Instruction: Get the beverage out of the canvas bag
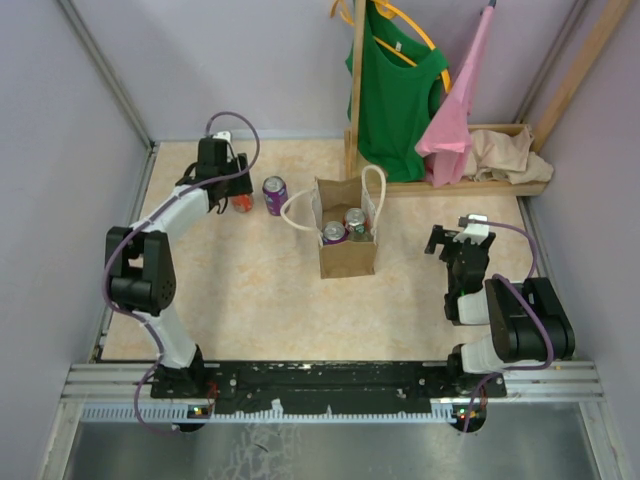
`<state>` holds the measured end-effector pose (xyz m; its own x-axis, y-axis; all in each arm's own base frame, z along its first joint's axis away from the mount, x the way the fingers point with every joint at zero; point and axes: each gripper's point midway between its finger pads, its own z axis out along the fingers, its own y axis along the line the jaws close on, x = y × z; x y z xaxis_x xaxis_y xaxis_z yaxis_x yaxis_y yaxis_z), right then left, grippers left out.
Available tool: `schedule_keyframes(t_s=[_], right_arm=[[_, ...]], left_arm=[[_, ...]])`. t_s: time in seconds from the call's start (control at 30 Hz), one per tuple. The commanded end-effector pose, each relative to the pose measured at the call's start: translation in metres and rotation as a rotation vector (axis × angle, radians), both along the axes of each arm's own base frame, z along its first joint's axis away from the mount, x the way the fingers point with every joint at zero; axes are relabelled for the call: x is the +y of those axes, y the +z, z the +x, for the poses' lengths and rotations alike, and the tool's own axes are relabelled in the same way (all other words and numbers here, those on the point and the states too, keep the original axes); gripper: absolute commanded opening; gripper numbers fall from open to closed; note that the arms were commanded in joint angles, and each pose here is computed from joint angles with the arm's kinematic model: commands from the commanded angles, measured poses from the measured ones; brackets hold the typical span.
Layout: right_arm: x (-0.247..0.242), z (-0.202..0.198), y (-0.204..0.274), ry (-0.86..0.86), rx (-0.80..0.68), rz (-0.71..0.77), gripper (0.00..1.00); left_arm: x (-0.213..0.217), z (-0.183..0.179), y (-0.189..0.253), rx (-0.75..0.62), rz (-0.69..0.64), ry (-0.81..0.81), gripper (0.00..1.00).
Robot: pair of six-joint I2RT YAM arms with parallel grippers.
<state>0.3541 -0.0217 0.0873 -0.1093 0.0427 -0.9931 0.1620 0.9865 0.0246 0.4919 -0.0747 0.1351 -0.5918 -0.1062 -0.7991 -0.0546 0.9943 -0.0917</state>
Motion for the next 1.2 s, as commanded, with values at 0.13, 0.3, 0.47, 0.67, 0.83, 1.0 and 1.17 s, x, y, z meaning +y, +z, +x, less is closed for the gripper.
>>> schedule_keyframes(t_s=[0.13, 0.3, 0.47, 0.67, 0.83, 1.0, 1.17], right_arm=[[-0.001, 0.009, 0.02, -0.004, -0.071, 0.003, 0.99], [-0.001, 0.009, 0.02, -0.005, -0.071, 0.003, 0.99], [-0.001, 0.009, 0.02, -0.004, -0.071, 0.002, 0.99], [-0.001, 0.009, 0.02, -0.005, -0.071, 0.002, 0.99], [-0.001, 0.009, 0.02, -0.004, -0.071, 0.002, 0.99], [-0.001, 0.009, 0.02, -0.005, -0.071, 0.003, 0.99], [-0.001, 0.009, 0.02, -0.004, -0.071, 0.003, 0.99]], left_arm=[[-0.013, 0.025, 0.029, -0.096, -0.085, -0.013, 0.0], [-0.013, 0.021, 0.021, -0.066, -0.083, -0.012, 0.01], [-0.018, 0.016, 0.012, -0.026, -0.104, -0.029, 0.2], [-0.017, 0.013, 0.006, 0.009, -0.098, -0.03, 0.58], [-0.012, 0.011, 0.012, 0.006, -0.069, -0.023, 0.91], [-0.008, 0.011, 0.023, -0.018, -0.048, -0.018, 1.0], [-0.005, 0.006, 0.049, -0.062, -0.029, -0.028, 0.99]])
